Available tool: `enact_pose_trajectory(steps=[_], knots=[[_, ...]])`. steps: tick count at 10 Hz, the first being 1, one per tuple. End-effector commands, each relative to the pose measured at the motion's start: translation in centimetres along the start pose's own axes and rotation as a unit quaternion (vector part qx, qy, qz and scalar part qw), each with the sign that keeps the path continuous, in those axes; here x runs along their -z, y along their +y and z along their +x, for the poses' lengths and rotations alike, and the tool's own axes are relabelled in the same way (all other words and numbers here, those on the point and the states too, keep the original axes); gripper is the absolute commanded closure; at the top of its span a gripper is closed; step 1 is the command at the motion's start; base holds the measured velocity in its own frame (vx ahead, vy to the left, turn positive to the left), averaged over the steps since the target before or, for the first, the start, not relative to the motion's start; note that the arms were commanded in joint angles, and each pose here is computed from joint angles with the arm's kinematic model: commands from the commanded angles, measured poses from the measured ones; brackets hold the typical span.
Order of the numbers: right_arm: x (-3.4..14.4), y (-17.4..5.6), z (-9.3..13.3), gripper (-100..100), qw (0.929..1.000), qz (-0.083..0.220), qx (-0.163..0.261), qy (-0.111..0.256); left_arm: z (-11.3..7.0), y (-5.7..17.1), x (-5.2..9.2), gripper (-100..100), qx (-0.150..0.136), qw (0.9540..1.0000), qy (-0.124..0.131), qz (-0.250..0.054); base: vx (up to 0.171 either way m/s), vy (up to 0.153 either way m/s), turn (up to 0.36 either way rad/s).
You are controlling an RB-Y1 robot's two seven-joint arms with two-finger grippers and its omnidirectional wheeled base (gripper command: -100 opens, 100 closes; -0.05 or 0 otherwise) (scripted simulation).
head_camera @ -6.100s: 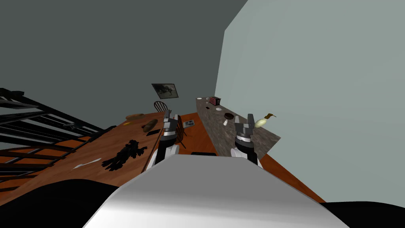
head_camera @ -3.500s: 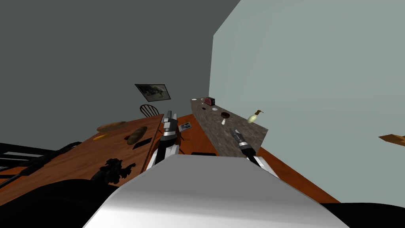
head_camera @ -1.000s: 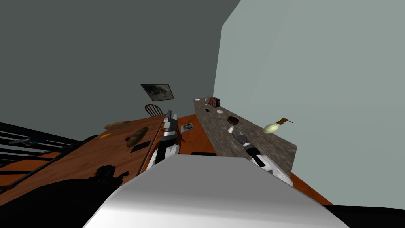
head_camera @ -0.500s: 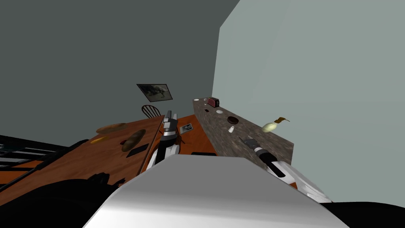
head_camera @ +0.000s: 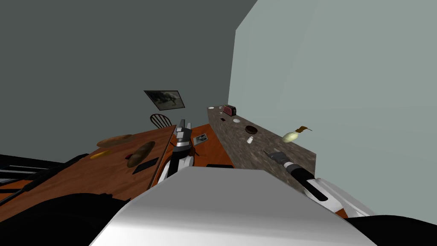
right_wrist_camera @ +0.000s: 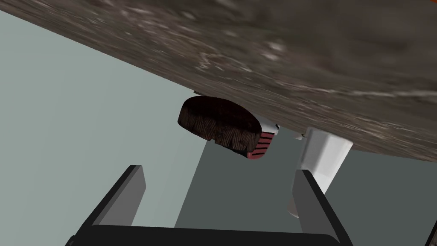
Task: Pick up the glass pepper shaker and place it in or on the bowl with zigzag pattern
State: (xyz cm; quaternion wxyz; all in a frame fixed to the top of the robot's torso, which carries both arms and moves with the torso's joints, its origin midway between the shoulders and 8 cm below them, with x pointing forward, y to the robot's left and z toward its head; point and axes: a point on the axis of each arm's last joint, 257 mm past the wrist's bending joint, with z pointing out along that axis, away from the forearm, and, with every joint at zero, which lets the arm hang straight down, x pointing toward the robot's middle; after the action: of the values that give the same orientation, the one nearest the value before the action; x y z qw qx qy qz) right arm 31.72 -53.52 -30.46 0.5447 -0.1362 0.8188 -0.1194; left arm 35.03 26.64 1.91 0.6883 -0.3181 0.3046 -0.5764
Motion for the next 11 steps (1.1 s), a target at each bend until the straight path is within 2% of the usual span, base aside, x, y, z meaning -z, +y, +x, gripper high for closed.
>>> enact_pose_trajectory(steps=[1,2,3,6,7,11], knots=[[0.5,-1.1,0.0,-100,0.9998,-0.002,0.016,0.01,0.0,0.0,0.0,0,0.0,1.0,0.0,0.0,0.03,0.018,-0.029],[1.4,-2.1,0.4,-100,0.9993,-0.002,0.027,0.024,0.0,0.0,0.0,0,0.0,1.0,0.0,0.0,0.037,0.016,-0.033],[1.4,-2.3,0.2,-100,0.9991,-0.004,0.034,0.024,0.0,0.0,0.0,0,0.0,1.0,0.0,0.0,0.026,0.012,-0.021],[3.1,-4.4,0.4,-100,0.9964,-0.01,0.067,0.051,0.0,0.0,0.0,0,0.0,1.0,0.0,0.0,0.025,0.01,-0.019],[3.1,-4.5,0.2,-100,0.996,-0.012,0.072,0.052,0.0,0.0,0.0,0,0.0,1.0,0.0,0.0,0.024,0.008,-0.016],[5.1,-6.5,-0.1,-100,0.9891,-0.031,0.114,0.087,0.0,0.0,0.0,0,0.0,1.0,0.0,0.0,0.034,0.007,-0.008]])
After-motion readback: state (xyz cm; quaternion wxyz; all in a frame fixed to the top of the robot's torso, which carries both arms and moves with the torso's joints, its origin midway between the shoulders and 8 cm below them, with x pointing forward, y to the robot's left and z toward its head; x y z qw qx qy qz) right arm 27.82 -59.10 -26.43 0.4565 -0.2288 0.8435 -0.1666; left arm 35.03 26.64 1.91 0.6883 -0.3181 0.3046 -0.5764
